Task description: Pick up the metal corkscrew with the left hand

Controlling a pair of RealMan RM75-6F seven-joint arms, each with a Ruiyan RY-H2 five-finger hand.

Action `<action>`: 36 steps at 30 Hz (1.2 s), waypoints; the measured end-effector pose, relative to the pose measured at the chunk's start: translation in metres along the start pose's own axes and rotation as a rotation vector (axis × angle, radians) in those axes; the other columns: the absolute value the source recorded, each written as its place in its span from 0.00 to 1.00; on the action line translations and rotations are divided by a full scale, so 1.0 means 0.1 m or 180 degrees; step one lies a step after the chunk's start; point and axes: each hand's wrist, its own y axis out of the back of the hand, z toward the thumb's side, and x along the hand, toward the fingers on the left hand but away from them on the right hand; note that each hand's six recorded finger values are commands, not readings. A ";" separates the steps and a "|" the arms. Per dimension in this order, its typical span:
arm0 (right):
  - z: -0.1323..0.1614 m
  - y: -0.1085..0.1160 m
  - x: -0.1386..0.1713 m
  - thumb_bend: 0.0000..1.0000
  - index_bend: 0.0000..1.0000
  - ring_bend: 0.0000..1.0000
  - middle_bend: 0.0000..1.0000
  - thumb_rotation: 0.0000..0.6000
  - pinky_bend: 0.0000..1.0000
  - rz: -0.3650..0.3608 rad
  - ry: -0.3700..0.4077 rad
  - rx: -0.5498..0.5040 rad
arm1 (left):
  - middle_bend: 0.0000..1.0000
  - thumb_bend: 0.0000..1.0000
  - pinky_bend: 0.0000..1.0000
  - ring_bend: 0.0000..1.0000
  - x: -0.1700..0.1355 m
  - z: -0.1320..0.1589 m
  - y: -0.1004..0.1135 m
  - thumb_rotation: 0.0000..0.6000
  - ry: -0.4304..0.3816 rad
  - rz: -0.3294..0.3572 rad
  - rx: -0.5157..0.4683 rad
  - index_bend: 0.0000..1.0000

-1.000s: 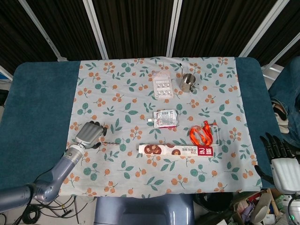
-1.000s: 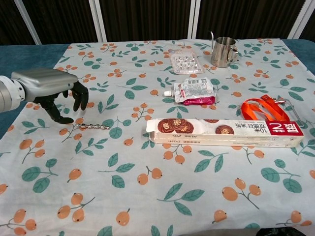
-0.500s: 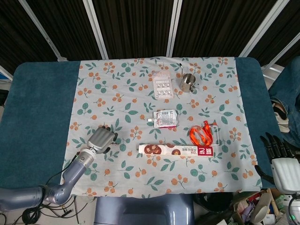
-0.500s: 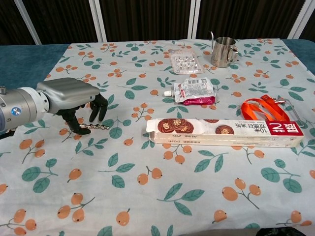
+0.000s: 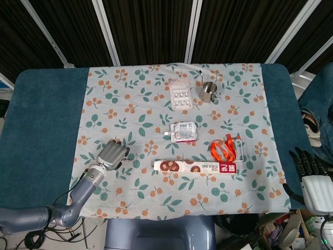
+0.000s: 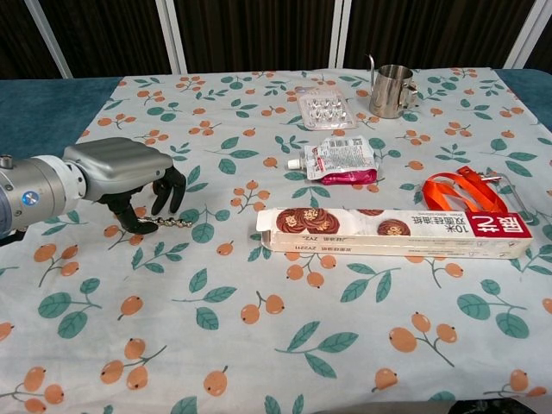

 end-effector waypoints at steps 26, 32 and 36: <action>0.00 0.00 0.00 0.15 0.01 0.04 0.01 1.00 0.14 0.0007 -0.0011 -0.0007 | 0.57 0.37 0.43 0.37 0.03 -0.03 -0.08 1.00 -0.0012 0.0000 0.0104 0.53; -0.01 0.00 -0.01 0.15 0.01 0.04 0.01 1.00 0.14 0.0005 -0.0022 -0.0019 | 0.61 0.43 0.45 0.40 0.05 0.00 -0.05 1.00 -0.0029 0.0087 0.0093 0.57; -0.01 0.00 -0.01 0.15 0.01 0.04 0.01 1.00 0.14 0.0004 -0.0020 -0.0022 | 0.61 0.44 0.45 0.40 0.05 -0.03 -0.05 1.00 0.0003 0.0120 0.0092 0.57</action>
